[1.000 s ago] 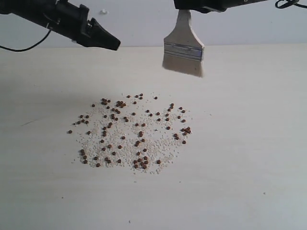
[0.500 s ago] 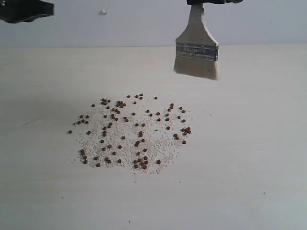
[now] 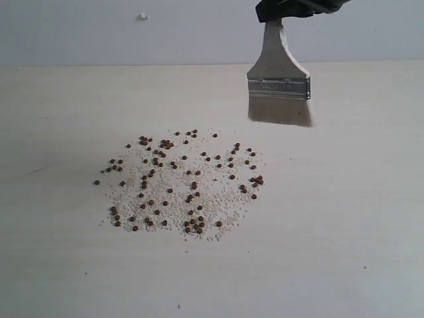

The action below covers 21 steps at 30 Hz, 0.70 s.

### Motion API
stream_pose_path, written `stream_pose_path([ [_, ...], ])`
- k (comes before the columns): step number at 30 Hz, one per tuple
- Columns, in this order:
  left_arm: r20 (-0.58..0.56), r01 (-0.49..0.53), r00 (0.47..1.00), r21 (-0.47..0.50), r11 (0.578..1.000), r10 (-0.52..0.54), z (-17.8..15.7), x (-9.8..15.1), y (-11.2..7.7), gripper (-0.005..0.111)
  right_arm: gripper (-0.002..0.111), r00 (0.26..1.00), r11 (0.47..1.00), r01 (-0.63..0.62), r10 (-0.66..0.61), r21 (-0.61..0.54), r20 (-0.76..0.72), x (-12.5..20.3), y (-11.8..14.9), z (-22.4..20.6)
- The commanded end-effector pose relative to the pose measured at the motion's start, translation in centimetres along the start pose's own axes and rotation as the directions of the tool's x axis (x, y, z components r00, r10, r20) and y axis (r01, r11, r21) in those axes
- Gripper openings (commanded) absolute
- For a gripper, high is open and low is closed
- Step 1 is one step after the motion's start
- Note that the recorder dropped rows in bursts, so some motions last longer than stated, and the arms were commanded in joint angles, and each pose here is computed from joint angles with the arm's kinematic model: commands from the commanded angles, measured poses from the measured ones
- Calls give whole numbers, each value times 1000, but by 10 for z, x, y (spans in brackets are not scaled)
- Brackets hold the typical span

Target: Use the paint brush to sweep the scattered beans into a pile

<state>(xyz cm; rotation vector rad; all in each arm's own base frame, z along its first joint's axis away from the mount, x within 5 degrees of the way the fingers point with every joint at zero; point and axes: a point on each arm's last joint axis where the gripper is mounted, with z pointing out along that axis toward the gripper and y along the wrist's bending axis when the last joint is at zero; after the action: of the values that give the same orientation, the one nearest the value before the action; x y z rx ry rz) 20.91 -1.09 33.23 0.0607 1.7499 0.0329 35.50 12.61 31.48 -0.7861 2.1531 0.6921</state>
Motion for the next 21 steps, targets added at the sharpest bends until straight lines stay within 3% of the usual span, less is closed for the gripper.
stream_pose_path([
  [1,86,20,996,-39,999,-17,-50,19,6,0,0,1000,1000,21,-21,-6,7,-1,15,3],
  [10,225,152,968,-159,976,-114,-109,82,20,0,0,996,998,69,-69,0,55,-12,47,15],
  [21,314,163,940,-77,984,-131,-131,125,13,0,0,986,989,141,-145,48,82,-20,59,-4],
])
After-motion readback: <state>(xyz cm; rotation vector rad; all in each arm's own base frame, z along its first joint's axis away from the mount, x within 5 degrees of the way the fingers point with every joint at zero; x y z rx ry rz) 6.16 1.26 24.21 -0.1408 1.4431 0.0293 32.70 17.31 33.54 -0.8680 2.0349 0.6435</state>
